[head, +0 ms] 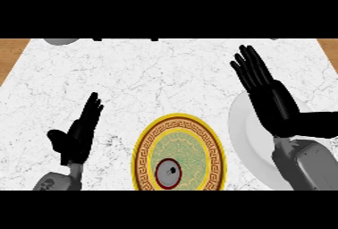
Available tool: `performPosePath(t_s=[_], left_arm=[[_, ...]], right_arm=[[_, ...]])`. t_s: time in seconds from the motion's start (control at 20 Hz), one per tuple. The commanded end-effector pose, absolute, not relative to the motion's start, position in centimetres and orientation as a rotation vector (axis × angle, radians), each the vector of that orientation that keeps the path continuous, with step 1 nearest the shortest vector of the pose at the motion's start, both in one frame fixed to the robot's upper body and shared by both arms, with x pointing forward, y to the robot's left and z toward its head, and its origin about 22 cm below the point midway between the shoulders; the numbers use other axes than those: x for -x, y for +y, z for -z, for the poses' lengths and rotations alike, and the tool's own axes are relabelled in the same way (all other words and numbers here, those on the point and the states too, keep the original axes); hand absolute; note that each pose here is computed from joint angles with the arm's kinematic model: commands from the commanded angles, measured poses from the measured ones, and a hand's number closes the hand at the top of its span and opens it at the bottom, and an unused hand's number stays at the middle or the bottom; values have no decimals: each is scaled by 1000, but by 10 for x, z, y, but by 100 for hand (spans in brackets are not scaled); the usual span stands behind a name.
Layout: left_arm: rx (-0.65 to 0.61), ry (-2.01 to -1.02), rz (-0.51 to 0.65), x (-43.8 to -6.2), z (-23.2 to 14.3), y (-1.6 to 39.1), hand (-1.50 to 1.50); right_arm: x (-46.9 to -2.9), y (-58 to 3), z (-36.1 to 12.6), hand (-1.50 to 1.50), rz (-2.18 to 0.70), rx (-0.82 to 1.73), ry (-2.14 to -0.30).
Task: Pick the can from the plate and place it in the plate
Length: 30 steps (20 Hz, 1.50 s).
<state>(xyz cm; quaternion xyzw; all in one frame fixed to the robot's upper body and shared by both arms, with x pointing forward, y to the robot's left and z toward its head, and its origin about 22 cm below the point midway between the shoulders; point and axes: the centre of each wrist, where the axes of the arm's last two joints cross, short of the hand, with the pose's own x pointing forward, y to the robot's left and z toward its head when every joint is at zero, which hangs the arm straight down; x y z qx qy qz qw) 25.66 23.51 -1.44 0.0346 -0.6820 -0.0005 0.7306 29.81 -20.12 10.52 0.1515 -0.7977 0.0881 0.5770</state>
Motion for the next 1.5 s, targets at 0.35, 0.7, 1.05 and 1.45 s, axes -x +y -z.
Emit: performPosePath(t_s=[0.35, 0.7, 1.05, 1.45], left_arm=[[-141, -1712, 208, -291, -52, 256, 0], [-133, -1742, 238, -300, -90, 266, 0], [-143, -1740, 216, -303, -105, 294, 0], [-178, -1717, 213, -296, -97, 294, 0]], right_arm=[[-294, -125, -88, 150, -977, 72, -1787], [-191, -8, -23, -150, -497, -13, -1817], [-158, 12, -48, -150, -437, 38, -2012], [-196, 2, -85, -150, -830, 381, -1690]])
